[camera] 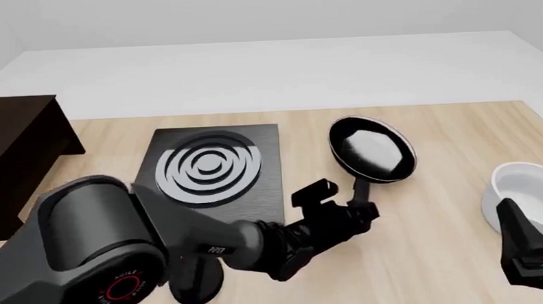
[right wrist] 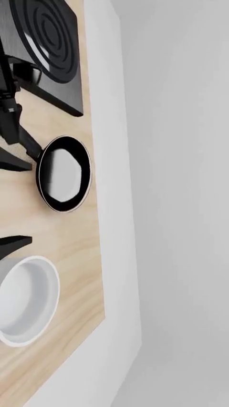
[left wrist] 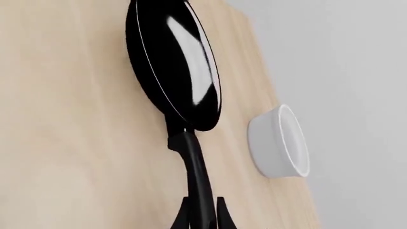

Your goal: Put the frying pan on top of the cabinet.

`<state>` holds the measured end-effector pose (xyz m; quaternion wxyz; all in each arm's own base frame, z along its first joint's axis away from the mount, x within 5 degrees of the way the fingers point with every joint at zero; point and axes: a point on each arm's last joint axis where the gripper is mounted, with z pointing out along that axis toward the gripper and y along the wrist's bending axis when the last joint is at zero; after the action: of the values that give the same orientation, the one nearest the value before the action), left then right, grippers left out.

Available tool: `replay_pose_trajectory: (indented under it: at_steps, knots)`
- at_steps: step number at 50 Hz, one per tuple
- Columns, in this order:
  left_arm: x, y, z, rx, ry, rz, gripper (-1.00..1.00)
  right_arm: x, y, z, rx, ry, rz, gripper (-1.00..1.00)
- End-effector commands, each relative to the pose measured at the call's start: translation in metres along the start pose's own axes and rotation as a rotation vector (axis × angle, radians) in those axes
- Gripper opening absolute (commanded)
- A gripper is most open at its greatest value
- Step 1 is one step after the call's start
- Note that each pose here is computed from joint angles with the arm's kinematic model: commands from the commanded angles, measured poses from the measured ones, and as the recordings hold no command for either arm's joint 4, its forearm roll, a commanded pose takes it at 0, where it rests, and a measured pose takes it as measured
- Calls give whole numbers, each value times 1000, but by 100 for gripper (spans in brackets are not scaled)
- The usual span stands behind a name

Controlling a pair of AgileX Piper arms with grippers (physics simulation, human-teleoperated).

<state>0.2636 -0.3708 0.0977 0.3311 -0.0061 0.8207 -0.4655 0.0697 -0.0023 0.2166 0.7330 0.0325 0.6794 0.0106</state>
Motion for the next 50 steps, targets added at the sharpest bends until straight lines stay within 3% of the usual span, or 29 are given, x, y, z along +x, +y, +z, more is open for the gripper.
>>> replay_pose_trajectory:
  at_steps: [1,13,19,37,50]
  knots:
    - [-18,-15,-22,48,-43,24,-100,0,0,0,-1,1,-4,100]
    - [-36,-29,-47,78,-87,62,-100,0,0,-1,-2,1,-7,100]
    - [-55,-39,-67,90,-128,92,-100,0,0,-2,-3,2,-9,100]
    - [-73,-53,-108,125,-183,100,-100,-1,0,-2,-4,1,-13,100]
    - [-116,-45,-153,103,-316,84,-100,-1,0,-3,-5,-1,-13,100]
